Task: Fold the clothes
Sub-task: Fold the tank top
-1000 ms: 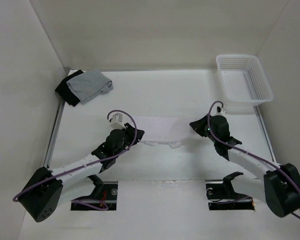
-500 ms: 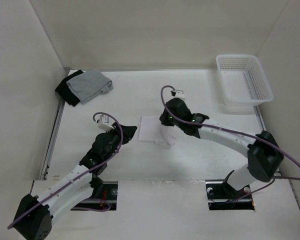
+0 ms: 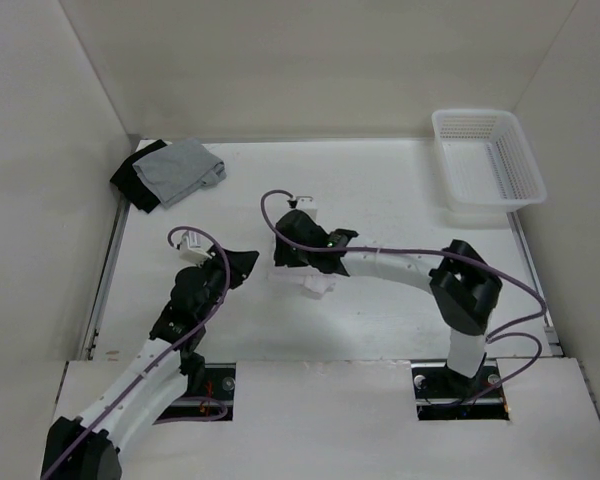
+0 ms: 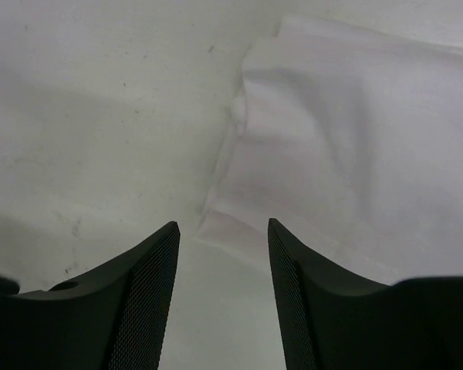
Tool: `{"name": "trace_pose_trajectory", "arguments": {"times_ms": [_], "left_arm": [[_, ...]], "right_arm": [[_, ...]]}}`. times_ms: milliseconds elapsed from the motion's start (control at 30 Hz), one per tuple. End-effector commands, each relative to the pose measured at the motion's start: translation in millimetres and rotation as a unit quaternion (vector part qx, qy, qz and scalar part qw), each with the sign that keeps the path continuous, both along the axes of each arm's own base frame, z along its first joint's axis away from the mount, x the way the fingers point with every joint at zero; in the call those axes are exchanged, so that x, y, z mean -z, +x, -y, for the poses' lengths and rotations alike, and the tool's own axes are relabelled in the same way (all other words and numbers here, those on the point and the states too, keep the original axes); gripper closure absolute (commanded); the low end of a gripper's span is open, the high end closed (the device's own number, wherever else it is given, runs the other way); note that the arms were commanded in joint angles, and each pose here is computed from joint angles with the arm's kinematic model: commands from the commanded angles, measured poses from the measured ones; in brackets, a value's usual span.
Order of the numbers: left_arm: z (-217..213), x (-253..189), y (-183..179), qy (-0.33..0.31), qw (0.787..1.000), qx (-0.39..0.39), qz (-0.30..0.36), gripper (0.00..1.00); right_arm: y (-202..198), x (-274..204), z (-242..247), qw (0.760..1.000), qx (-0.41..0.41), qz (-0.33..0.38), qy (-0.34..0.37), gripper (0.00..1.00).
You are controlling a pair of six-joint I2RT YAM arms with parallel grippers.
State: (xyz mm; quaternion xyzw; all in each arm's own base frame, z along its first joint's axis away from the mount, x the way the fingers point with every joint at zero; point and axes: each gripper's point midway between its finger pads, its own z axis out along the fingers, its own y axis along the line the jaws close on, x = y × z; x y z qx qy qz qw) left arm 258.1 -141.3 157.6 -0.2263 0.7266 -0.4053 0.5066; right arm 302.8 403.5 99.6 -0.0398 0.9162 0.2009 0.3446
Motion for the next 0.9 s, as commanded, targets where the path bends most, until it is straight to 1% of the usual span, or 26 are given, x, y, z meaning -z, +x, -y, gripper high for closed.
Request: {"name": "trace_pose_trajectory", "arguments": {"times_ms": [0,33,67,100,133,200,233,333,400,533,667,733,867], "left_arm": [[13,-8,4,-0.009,1.000,0.024,0.009,0.74],[19,-10,5,-0.009,0.999,0.031,0.011,0.74],[26,-12,8,-0.010,0.999,0.037,0.012,0.74],[33,-12,11,-0.008,0.999,0.044,0.012,0.74],[41,-12,14,-0.005,0.999,0.049,0.011,0.74],[58,-10,21,0.003,0.998,0.062,0.008,0.74],[67,-9,26,0.008,0.998,0.067,0.007,0.74],[88,0,40,0.017,0.997,0.078,0.002,0.75],[93,15,48,0.023,0.997,0.077,-0.013,0.75],[84,61,55,0.040,0.995,0.059,-0.063,0.77],[74,105,46,0.048,0.991,0.052,-0.113,0.78],[70,122,39,0.050,0.988,0.053,-0.133,0.78],[66,141,21,0.039,0.985,0.065,-0.158,0.79]], "right_arm": [[-2,-74,9,0.993,0.015,0.068,0.091,0.48],[-4,-78,17,0.992,0.017,0.074,0.103,0.51],[-1,-80,28,0.990,0.022,0.080,0.112,0.58],[1,-78,38,0.989,0.026,0.082,0.119,0.67],[2,-70,48,0.989,0.024,0.075,0.126,0.80],[7,-56,56,0.988,0.017,0.061,0.140,0.91],[11,-47,59,0.987,0.014,0.051,0.150,0.93],[18,-30,53,0.982,-0.014,0.025,0.187,0.93],[21,-25,46,0.978,-0.027,0.015,0.206,0.93],[29,-10,26,0.971,-0.040,-0.009,0.238,0.92],[37,11,7,0.962,-0.035,-0.040,0.267,0.92],[47,24,3,0.959,-0.016,-0.053,0.277,0.92],[75,35,9,0.955,0.028,-0.054,0.290,0.92]]}}
